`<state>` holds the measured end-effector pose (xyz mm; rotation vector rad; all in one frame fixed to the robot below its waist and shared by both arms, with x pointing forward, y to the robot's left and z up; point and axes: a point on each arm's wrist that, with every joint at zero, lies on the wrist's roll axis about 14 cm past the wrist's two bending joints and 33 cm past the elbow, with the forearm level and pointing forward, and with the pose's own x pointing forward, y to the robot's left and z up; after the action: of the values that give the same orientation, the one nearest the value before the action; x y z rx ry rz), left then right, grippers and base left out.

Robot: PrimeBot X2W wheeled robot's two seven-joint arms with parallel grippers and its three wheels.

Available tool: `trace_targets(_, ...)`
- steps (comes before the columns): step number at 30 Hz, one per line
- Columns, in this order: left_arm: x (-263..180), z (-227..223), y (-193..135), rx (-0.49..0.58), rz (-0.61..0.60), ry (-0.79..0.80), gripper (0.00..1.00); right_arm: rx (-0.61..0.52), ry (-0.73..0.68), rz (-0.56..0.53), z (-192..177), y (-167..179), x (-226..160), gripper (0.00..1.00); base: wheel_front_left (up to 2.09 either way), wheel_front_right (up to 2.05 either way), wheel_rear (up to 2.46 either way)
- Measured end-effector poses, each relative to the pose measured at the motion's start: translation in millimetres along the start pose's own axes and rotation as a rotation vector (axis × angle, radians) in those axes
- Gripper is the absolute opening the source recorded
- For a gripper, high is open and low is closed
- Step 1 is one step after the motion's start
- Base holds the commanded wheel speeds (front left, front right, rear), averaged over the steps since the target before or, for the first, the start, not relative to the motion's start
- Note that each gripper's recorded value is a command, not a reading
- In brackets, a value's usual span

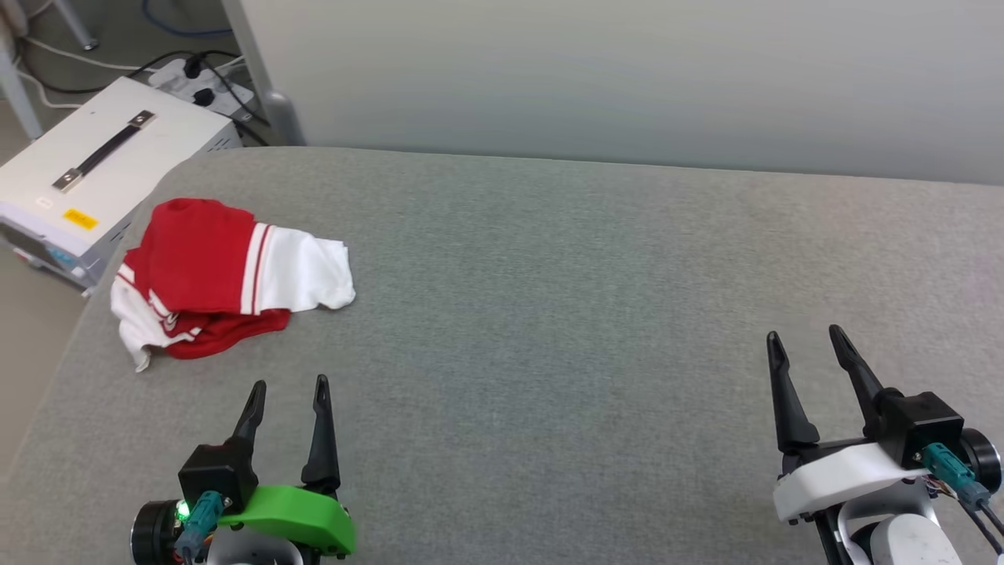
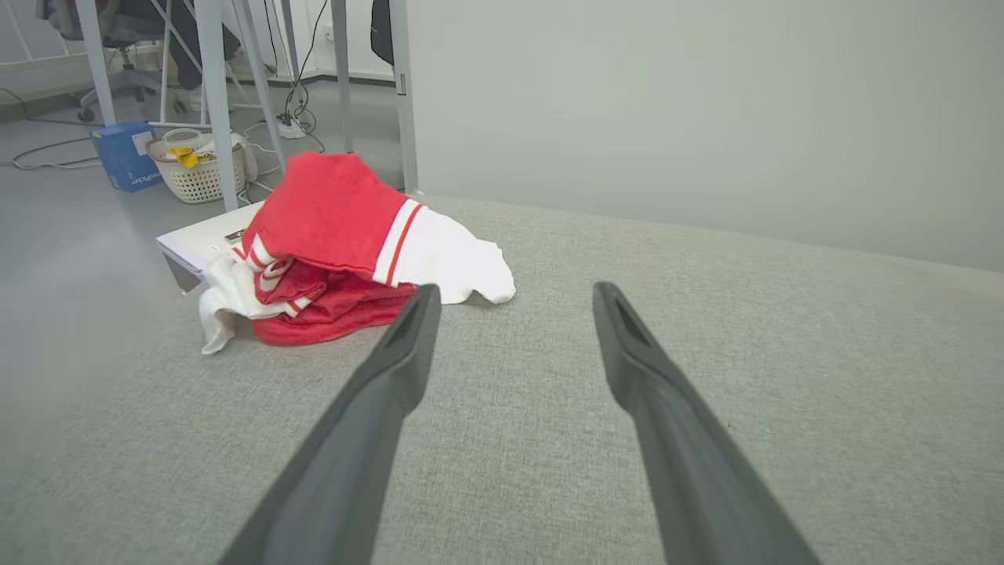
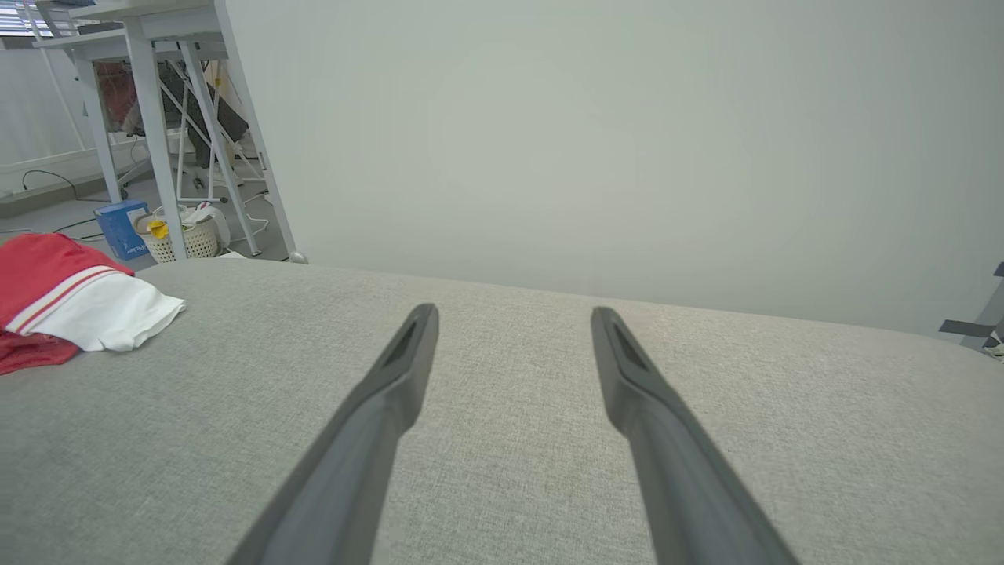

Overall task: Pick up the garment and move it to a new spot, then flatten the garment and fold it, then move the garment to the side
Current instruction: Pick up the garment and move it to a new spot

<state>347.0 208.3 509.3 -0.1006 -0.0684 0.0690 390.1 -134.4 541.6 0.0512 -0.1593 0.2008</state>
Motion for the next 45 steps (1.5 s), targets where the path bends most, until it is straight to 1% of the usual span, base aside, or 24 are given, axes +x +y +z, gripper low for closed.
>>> trace_targets(13, -34.3, 11.6, 51.3, 0.007, 0.160, -0.040, 1.00, 0.052, 0.001, 0.193, -6.2, 66.6, 22.2, 1.00, 0.00, 0.00, 0.00)
trace_targets(24, -62.2, 17.6, 77.3, 0.006, 0.252, -0.059, 1.00, 0.075, -0.003, 0.309, -5.7, 108.2, 33.4, 1.00, 0.00, 0.00, 0.00)
trace_targets(34, -74.7, 21.4, 87.5, 0.007, 0.288, -0.071, 1.00, 0.082, -0.007, 0.362, -4.0, 127.4, 35.7, 1.00, 0.00, 0.00, 0.00)
trace_targets(45, -68.4, 13.9, 82.1, -0.007, 0.269, -0.047, 1.00, 0.084, 0.008, 0.353, -9.7, 123.3, 34.4, 1.00, 0.00, 0.00, 0.00)
